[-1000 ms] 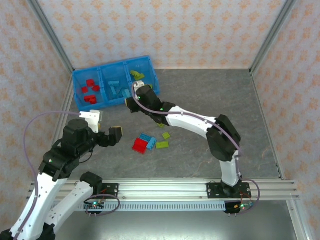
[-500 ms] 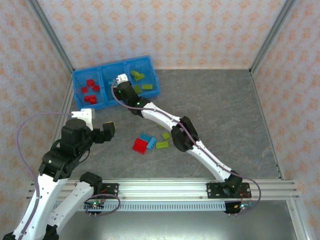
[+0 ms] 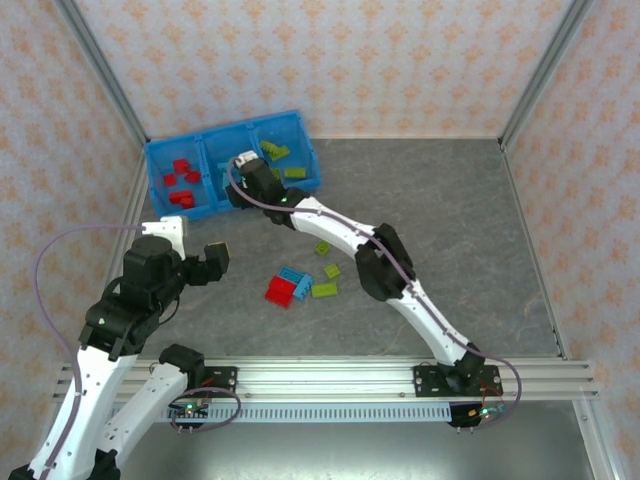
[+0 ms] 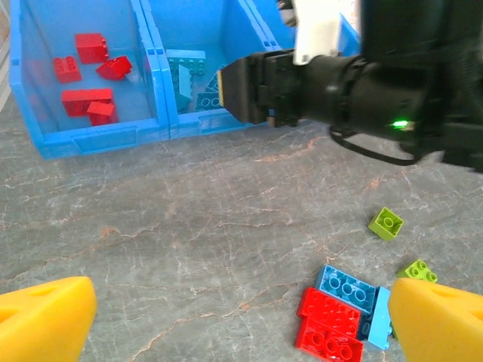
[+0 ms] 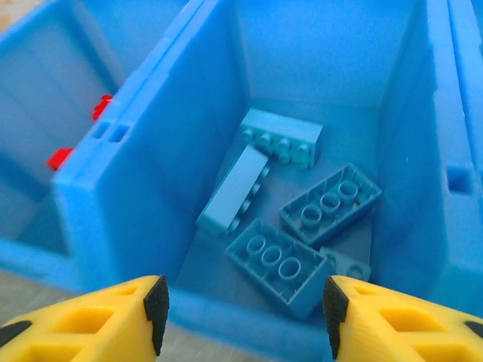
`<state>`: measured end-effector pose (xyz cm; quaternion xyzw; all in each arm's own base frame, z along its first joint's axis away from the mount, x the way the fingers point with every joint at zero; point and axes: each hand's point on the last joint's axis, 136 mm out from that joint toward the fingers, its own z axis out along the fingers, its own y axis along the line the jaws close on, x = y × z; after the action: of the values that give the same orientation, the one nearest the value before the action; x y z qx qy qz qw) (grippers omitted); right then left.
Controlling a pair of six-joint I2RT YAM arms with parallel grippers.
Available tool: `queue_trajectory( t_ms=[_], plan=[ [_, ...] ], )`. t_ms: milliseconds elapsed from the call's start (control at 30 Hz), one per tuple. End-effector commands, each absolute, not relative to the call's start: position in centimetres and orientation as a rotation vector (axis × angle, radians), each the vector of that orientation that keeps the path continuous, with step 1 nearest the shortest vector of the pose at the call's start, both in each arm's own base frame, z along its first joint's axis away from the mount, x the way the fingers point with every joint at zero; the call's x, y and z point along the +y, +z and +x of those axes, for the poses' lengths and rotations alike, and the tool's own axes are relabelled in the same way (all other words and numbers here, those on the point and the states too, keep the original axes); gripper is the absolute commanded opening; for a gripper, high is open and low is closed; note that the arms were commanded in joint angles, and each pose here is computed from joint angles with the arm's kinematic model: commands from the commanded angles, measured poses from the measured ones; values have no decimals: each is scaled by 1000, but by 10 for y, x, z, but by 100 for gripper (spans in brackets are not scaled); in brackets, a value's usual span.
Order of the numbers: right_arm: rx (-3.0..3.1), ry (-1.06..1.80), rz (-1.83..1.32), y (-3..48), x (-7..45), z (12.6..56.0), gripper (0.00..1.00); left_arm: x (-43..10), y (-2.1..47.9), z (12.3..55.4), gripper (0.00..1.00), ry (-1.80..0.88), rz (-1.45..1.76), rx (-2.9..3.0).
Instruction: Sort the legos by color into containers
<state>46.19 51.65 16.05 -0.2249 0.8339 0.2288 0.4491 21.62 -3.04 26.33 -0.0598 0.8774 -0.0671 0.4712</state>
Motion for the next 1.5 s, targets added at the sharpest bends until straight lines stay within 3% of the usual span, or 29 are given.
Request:
queue_trajectory(
  t_ms=[0, 233, 400, 467, 633, 900, 1033, 1233, 1333, 1467],
  plan=[
    [2063, 717, -520, 236, 498, 421, 60, -28, 258, 218, 100, -156, -173, 2168],
    [2193, 452, -470, 235, 380, 361, 65, -67, 262, 214, 100, -383, -3, 2162],
    [2243, 223, -464, 196, 303, 329, 73, -110, 269, 208, 100, -637, 192, 2131],
    [2298, 180, -542, 169, 295, 320, 80, -115, 268, 207, 100, -664, 218, 2143],
    [2485, -9, -677, 108, 291, 324, 82, -109, 264, 209, 100, -618, 198, 2162],
    [2606, 32, -716, 50, 310, 354, 84, -104, 259, 211, 100, -582, 184, 2184],
    [2658, 70, -717, 33, 314, 357, 69, -103, 256, 213, 100, -569, 180, 2204],
    [2678, 94, -689, 32, 311, 351, 37, -102, 255, 214, 100, -557, 172, 2210],
    [2651, 116, -646, 49, 308, 350, 29, -101, 254, 214, 100, -555, 169, 2211],
    [2512, 214, -558, 101, 313, 359, 26, -100, 254, 214, 100, -549, 165, 2212]
  ],
)
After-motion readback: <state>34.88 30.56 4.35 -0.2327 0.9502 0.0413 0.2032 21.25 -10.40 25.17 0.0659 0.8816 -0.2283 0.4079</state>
